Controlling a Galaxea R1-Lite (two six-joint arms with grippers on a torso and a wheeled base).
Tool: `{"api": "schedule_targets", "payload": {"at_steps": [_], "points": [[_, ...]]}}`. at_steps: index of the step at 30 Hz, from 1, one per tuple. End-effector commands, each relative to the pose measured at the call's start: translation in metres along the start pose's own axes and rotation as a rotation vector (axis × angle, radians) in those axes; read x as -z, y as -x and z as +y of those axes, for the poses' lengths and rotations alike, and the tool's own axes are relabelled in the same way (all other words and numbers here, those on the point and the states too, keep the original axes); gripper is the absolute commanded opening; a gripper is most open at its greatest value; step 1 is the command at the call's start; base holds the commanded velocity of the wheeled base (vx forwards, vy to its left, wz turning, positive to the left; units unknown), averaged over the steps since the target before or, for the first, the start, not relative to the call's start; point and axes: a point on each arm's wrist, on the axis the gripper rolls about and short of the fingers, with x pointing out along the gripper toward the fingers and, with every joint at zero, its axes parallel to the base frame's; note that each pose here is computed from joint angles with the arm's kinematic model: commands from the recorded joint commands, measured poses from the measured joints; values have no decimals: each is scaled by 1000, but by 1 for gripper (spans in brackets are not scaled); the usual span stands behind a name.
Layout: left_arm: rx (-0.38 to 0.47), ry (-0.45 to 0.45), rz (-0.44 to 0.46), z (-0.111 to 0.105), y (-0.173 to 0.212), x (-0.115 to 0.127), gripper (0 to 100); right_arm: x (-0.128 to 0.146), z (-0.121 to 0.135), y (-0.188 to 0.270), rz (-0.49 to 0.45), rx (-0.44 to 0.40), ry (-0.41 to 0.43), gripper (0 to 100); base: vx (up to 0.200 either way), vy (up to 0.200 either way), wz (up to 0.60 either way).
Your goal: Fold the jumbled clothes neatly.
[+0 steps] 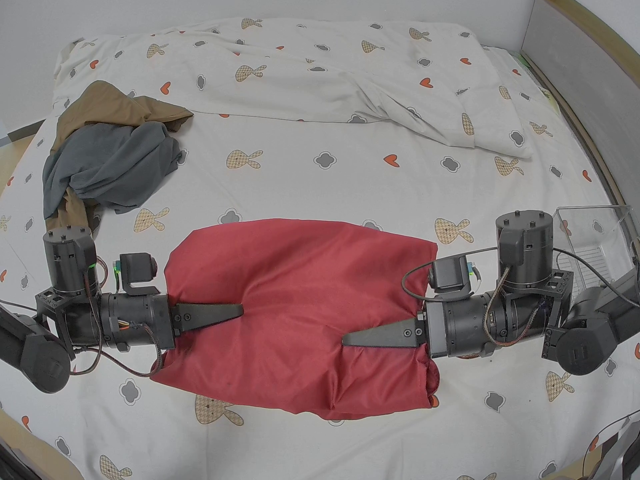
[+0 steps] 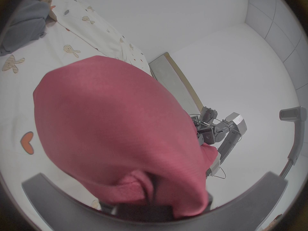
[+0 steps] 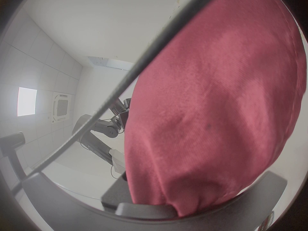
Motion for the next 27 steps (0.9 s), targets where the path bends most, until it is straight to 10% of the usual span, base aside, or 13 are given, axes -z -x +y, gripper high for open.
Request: {"api": "schedule_targets", "payload": {"at_steps": [1, 27], "points": [[-3, 2, 0, 1, 0, 0, 0, 0, 0, 0, -1, 1, 0, 0, 0, -200, 0], [-1, 7, 8, 1, -2, 3, 0, 0, 4, 4, -7, -5, 9, 0, 0, -200, 0]]}}
